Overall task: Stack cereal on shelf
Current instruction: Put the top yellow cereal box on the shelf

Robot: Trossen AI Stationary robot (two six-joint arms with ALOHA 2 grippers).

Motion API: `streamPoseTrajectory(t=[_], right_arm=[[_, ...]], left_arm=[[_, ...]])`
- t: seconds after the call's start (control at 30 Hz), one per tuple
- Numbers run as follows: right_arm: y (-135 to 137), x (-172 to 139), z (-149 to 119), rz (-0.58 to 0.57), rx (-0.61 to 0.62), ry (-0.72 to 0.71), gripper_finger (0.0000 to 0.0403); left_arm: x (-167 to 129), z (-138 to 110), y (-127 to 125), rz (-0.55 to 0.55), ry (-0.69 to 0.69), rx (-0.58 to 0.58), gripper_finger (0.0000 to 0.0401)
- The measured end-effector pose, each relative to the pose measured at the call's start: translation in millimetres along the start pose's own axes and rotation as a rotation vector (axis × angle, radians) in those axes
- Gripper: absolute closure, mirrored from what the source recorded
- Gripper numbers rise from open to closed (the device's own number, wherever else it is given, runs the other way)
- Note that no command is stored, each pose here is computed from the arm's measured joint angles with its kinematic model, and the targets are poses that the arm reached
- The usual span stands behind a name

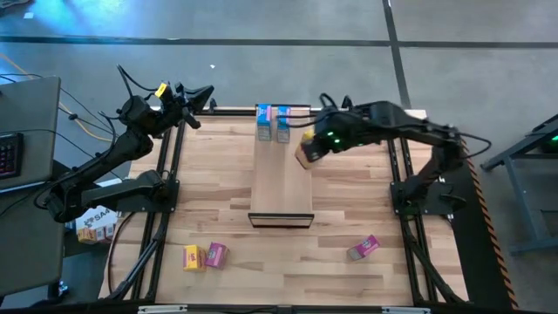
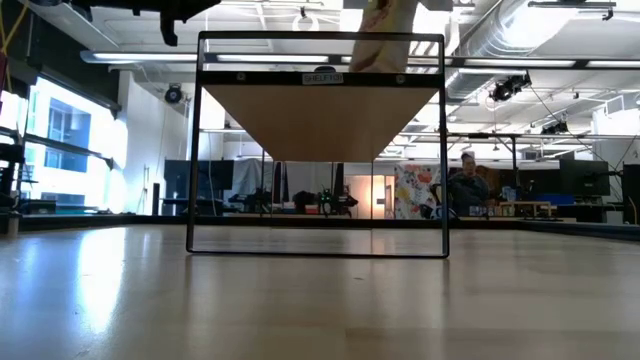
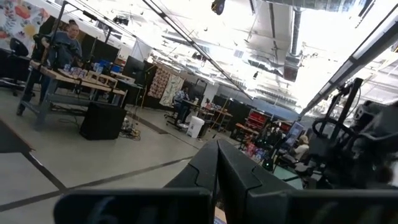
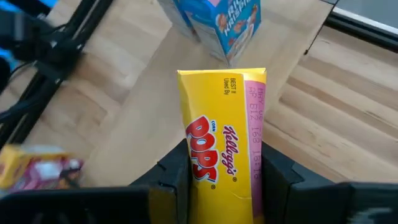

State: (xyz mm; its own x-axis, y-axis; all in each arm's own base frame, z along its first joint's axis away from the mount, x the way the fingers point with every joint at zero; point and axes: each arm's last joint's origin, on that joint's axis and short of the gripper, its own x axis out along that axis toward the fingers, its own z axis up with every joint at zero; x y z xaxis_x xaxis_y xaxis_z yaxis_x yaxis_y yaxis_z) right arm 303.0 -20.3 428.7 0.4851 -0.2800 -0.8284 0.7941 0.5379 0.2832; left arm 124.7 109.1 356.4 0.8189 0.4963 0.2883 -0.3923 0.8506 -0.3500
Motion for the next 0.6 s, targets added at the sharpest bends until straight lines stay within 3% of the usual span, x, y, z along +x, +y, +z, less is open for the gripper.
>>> streamPoseTrajectory(t=[0.37,0.6], right_arm=[[27,56,-3,-0.180,0.067,0.031,0.0293],[29,62,-2,-0.224,0.118,-0.039,0.0293]], left_arm=[[0,0,0,0.000,0.000,-0.006,0.0401],[0,0,0,0.001,0.000,-0.006,0.0401]])
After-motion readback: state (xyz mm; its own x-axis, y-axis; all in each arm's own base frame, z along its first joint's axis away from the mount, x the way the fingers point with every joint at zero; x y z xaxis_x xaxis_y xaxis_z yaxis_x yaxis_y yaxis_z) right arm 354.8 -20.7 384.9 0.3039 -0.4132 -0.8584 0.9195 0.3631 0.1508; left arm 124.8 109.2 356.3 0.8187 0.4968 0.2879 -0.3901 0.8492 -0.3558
